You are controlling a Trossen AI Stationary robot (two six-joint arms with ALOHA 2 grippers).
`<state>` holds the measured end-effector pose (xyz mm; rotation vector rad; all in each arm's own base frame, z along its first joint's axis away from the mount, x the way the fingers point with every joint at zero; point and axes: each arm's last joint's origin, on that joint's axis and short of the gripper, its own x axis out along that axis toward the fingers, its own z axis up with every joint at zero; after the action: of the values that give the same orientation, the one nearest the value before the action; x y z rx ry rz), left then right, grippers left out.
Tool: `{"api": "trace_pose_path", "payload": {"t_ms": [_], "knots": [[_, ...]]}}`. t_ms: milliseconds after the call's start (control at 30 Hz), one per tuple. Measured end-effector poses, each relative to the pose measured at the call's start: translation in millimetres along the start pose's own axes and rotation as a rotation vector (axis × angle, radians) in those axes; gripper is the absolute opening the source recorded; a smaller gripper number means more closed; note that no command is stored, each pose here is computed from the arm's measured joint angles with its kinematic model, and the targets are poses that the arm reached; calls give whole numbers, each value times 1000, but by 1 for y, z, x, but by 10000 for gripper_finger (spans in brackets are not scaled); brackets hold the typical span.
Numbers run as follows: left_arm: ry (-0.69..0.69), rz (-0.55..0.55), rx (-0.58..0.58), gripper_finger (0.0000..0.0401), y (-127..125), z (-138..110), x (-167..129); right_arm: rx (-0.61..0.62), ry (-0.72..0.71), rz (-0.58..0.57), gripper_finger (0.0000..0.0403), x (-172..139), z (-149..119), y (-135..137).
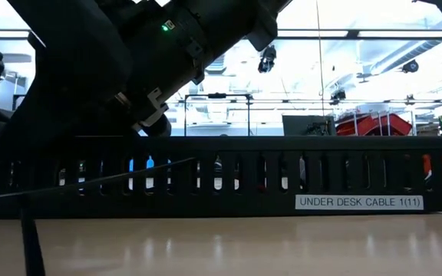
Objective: Ziptie cables
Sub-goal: Insert the black cable duct cover into the black cable duct
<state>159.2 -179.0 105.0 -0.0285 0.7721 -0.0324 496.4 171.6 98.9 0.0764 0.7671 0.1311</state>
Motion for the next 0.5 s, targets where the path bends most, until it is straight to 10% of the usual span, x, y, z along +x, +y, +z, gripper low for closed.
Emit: {"api": "trace_pose_path", "payload": {"t_ms": [500], "knots": [[15,3,-4,224,-2,-6,8,-29,-70,33,217,3,5,-2]]}}
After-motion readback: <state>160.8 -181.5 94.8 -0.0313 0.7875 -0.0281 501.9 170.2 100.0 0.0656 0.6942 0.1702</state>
